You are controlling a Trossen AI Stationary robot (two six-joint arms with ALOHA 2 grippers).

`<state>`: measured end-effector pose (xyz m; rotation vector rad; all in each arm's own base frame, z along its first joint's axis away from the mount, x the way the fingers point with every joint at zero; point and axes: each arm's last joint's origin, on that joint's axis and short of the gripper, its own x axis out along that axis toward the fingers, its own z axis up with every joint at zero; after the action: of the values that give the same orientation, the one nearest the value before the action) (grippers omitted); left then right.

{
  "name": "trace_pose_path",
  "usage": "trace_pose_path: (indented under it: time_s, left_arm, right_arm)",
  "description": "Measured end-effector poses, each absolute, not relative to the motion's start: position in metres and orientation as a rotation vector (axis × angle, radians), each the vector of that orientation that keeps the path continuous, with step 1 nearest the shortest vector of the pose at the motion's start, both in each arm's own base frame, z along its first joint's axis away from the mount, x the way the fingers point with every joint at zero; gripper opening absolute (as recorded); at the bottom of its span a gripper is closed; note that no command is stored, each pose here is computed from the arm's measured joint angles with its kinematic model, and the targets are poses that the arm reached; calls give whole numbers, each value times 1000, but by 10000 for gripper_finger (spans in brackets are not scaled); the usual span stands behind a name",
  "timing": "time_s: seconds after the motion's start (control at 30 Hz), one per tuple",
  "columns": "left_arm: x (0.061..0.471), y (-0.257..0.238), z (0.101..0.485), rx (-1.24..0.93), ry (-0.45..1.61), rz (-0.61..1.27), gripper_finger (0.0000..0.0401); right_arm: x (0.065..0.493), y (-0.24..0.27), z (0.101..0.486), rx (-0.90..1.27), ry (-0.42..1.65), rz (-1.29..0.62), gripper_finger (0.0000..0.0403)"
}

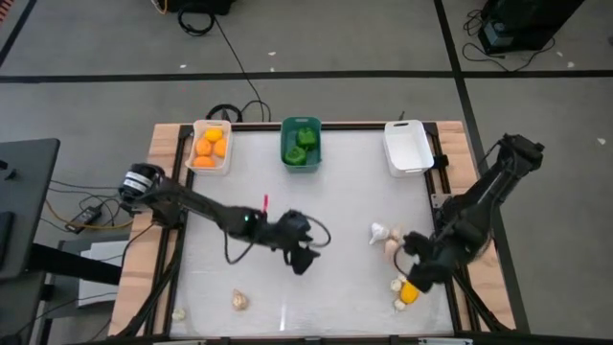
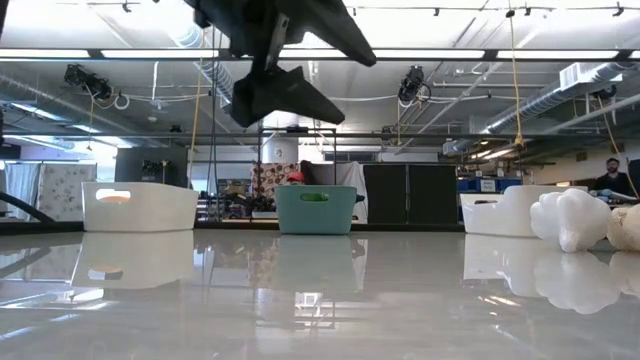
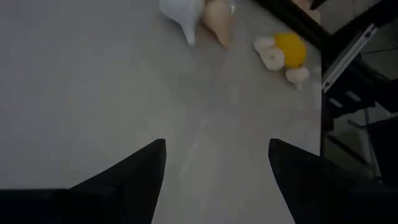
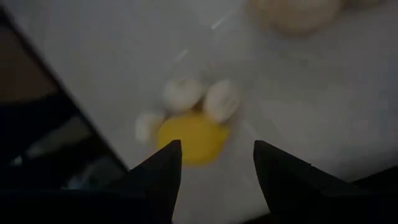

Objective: Sort produce into baskets
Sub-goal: Put the yellow lemon into the left white bin

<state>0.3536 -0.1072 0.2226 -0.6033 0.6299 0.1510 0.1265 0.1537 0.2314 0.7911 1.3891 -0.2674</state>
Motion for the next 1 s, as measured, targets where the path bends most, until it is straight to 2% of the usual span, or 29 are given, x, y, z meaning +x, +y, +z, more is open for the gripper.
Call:
trace_pose_path:
  time_s: [0.27,0.5,0.67,0.87,1.0]
  left_arm:
    - [358,-120,204,-416,653,113,289]
    - [360,-118,205,-296,636,69,289]
    - [359,-120,205,-286,639,58,289]
    - [356,-116,200,-346,695,135,283]
    - [356,-115,201,-305,677,154,264]
  right_arm:
    - [118,199,225,300,1488,91,212]
    - [112,221,192,-179,1529,323,224]
    - [112,218,189,-284,1535,264,243]
    - [121,230,214,-330,1372,388,275]
    - [126,236,213,-383,1297,445,300]
